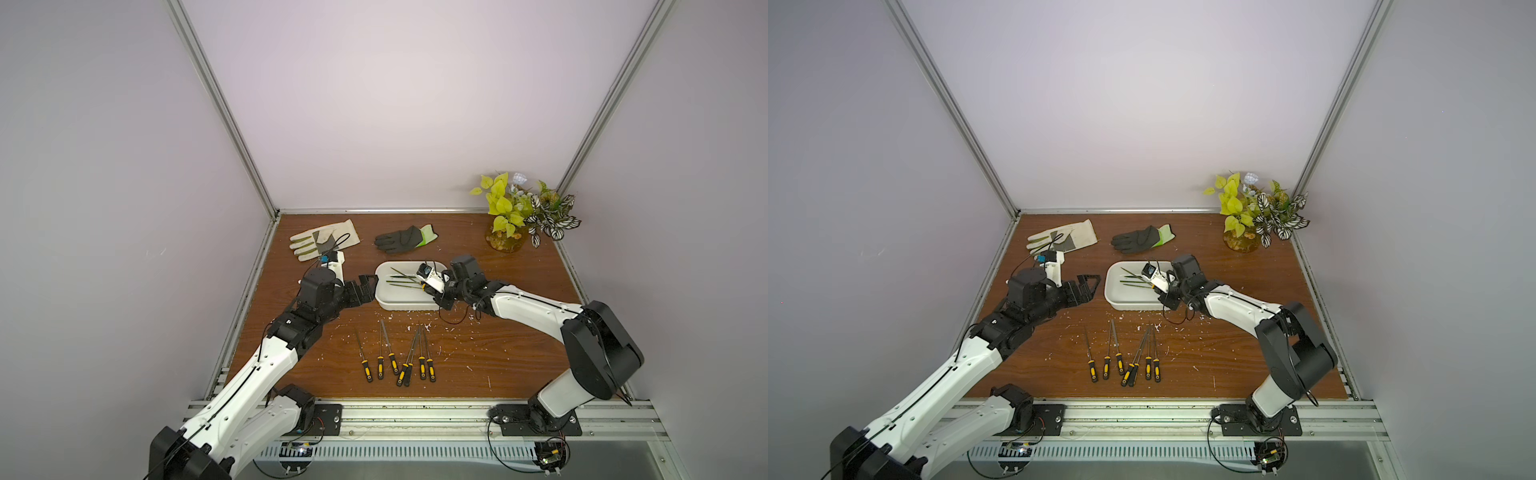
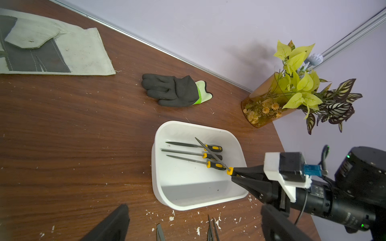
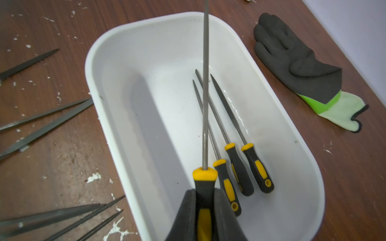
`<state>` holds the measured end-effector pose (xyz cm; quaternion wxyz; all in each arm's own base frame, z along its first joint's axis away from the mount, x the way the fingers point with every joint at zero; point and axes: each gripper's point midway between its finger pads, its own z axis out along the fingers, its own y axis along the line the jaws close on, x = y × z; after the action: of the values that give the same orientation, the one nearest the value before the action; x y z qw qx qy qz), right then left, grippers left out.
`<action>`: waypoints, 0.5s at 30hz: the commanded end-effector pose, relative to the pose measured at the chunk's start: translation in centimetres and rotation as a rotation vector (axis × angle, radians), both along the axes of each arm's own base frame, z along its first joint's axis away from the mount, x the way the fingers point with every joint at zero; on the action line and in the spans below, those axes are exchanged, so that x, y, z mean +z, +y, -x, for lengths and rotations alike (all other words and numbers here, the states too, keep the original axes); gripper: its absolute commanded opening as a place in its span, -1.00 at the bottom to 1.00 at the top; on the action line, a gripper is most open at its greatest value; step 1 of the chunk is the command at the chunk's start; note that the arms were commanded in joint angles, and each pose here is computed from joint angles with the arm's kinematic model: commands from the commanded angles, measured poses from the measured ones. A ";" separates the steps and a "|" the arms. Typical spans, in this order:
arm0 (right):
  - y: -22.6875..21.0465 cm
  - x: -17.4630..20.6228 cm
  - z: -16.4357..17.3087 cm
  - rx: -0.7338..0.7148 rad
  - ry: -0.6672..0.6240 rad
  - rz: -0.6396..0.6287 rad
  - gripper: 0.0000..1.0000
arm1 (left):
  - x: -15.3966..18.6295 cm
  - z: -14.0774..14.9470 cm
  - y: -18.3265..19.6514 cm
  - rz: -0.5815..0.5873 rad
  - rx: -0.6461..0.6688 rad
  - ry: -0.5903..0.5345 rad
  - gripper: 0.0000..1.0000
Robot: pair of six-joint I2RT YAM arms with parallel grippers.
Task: Put the file tool into the storage box
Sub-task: Place the file tool in the storage box.
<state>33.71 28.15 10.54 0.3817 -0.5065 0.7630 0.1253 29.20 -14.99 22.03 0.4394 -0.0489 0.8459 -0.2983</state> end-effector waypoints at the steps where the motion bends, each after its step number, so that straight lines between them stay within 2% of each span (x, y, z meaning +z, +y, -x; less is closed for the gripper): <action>1: 1.1 0.5 1.2 0.072 0.069 -0.020 -0.89 | 0.7 -0.2 0.2 0.010 0.003 -0.032 1.00; 8: 0.8 0.4 1.2 0.048 0.083 -0.017 -0.36 | -0.5 -0.3 -0.3 0.017 -0.014 0.012 1.00; 15: 0.0 2.2 0.0 -0.035 0.023 -0.026 -0.23 | -0.5 -0.2 -0.3 0.022 -0.017 0.017 1.00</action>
<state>32.64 28.02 9.53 0.3416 -0.5081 0.7780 0.1408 29.17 -15.44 21.28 0.4241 -0.0481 0.8507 -0.3067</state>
